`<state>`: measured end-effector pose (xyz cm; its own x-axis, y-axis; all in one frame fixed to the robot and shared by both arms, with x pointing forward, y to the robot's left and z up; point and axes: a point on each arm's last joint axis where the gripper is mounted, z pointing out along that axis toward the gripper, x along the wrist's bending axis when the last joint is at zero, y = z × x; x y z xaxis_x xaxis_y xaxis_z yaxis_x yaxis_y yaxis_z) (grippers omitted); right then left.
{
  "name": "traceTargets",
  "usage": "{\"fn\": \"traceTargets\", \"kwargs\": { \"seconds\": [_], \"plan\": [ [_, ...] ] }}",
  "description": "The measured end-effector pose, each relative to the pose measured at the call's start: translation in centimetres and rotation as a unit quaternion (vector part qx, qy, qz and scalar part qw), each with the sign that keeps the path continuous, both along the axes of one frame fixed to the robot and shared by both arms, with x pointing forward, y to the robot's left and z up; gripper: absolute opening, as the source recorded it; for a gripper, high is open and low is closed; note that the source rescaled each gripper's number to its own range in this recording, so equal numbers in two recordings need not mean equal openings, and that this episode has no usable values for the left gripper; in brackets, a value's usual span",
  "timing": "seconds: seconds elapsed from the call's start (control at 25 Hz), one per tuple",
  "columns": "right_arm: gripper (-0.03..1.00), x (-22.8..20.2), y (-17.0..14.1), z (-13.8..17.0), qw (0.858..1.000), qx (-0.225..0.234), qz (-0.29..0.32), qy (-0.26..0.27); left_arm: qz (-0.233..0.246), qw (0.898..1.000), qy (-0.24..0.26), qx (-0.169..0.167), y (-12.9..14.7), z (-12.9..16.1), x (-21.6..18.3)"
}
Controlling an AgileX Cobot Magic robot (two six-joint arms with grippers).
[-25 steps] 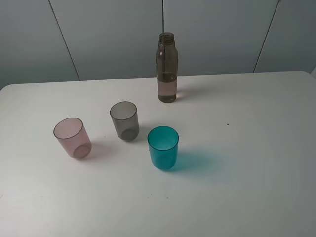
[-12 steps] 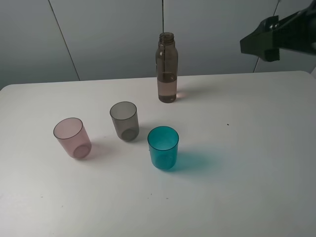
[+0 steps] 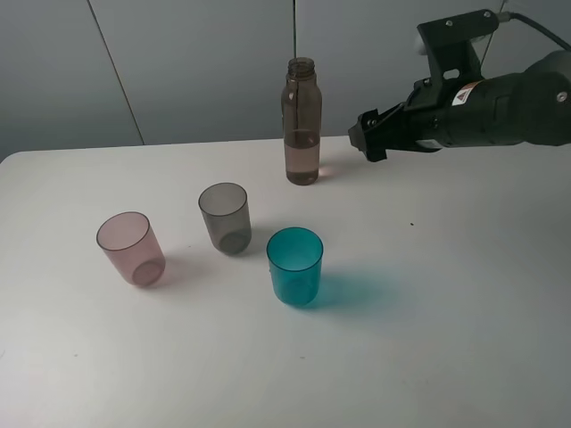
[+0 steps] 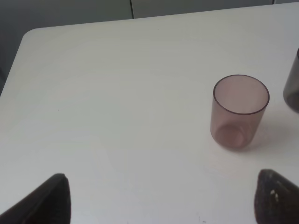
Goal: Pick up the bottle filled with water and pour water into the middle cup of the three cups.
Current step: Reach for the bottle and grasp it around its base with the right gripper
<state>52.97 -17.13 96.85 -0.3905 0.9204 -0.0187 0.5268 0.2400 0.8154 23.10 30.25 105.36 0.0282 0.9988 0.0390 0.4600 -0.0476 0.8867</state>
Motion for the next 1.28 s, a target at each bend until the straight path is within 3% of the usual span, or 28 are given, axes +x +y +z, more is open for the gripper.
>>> {"fn": "traceTargets", "kwargs": {
  "seconds": [0.16,0.28,0.56,1.28],
  "plan": [
    [0.84,1.0,0.7,-3.3,1.0,-0.017,0.013,0.007,0.0,1.0,0.0,0.0,0.0,0.0,0.0],
    [0.84,1.5,1.2,-4.9,1.0,-0.003,0.018,0.004,0.0,1.0,0.0,0.0,0.0,0.0,0.0],
    [0.84,2.7,2.8,-6.4,0.991,0.074,0.061,-0.088,0.001,1.0,0.0,-0.002,0.0,0.0,0.0],
    [0.84,7.5,5.5,-10.4,0.99,0.091,0.079,-0.077,0.001,1.0,0.0,-0.002,0.0,0.0,0.0]
  ]
}}
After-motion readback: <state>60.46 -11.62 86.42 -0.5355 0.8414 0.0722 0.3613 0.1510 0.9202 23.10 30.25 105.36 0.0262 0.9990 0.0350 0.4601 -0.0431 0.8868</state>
